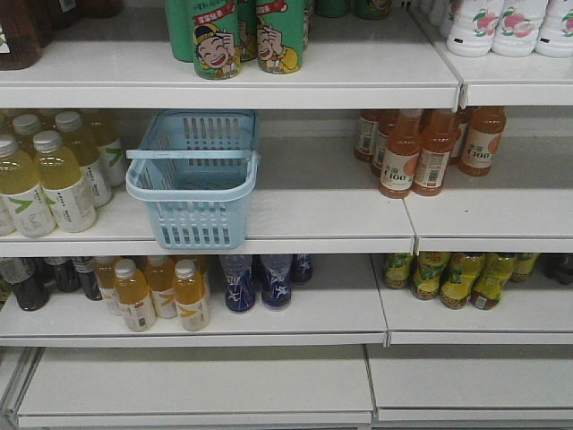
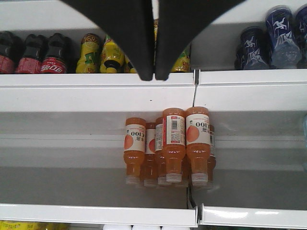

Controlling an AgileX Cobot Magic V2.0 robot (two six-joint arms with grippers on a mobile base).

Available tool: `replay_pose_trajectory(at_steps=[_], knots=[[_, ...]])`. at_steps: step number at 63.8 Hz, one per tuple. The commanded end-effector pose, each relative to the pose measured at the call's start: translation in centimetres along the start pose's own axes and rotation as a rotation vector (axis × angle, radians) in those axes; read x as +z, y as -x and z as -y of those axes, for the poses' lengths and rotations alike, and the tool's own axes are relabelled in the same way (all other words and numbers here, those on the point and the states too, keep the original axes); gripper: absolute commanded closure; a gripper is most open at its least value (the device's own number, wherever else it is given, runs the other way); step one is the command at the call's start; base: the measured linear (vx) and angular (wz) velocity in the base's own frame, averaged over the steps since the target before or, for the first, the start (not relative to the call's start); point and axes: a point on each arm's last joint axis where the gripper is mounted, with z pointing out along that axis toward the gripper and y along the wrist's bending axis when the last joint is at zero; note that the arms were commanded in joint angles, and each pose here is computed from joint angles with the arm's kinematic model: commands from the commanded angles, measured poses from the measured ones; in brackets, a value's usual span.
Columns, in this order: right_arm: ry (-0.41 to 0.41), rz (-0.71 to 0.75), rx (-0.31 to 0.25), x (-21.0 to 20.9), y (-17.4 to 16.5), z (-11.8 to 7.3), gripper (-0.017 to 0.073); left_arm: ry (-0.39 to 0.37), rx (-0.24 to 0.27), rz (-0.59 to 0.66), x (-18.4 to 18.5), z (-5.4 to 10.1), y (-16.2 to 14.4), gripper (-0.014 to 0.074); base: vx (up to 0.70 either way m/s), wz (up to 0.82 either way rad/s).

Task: Place coke in basket with both arms

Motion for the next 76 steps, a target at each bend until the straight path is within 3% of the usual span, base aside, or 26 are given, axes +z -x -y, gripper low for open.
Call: replay_pose_trajectory(at_steps=[1,44,49,53,59,60,62,65,68,70,76], knots=[[0.009,0.077,-0.022,-0.10,0.42,-0.11,0.0564,0.011,-0.008,0.086,-0.18,-0.09,0.77,0.0599,0.00,0.00],[0.009,0.077,-0.022,-0.10,0.42,-0.11,0.0564,0.011,-0.008,0.086,-0.18,-0.09,0.77,0.0599,0.00,0.00],[0.009,0.077,-0.022,-0.10,0.42,-0.11,0.0564,0.012,-0.038,0.095,-0.19,-0.11,0.85,0.0599,0.00,0.00],[0.009,0.077,-0.022,-0.10,0.42,-0.11,0.0564,0.012,-0.180,0.115,-0.21,-0.19,1.02,0.0599,0.00,0.00],[0.009,0.077,-0.022,-0.10,0.42,-0.11,0.0564,0.009,-0.578,0.148,-0.25,-0.45,1.24,0.0599,0.00,0.00],[0.009,0.077,-0.022,-0.10,0.42,-0.11,0.0564,0.009,-0.672,0.150,-0.25,-0.50,1.22,0.0599,0.00,0.00],[0.009,0.077,-0.022,-0.10,0.42,-0.11,0.0564,0.010,-0.805,0.152,-0.25,-0.59,1.19,0.0599,0.00,0.00],[0.009,0.077,-0.022,-0.10,0.42,-0.11,0.0564,0.009,-0.975,0.155,-0.25,-0.69,1.15,0.0599,0.00,0.00],[0.009,0.077,-0.022,-0.10,0.42,-0.11,0.0564,0.009,-1.081,0.157,-0.25,-0.75,1.12,0.0599,0.00,0.00],[0.009,0.077,-0.022,-0.10,0.42,-0.11,0.0564,0.009,-1.118,0.158,-0.25,-0.77,1.10,0.0599,0.00,0.00],[0.009,0.077,-0.022,-0.10,0.42,-0.11,0.0564,0.010,-1.139,0.159,-0.25,-0.79,1.09,0.0599,0.00,0.00]])
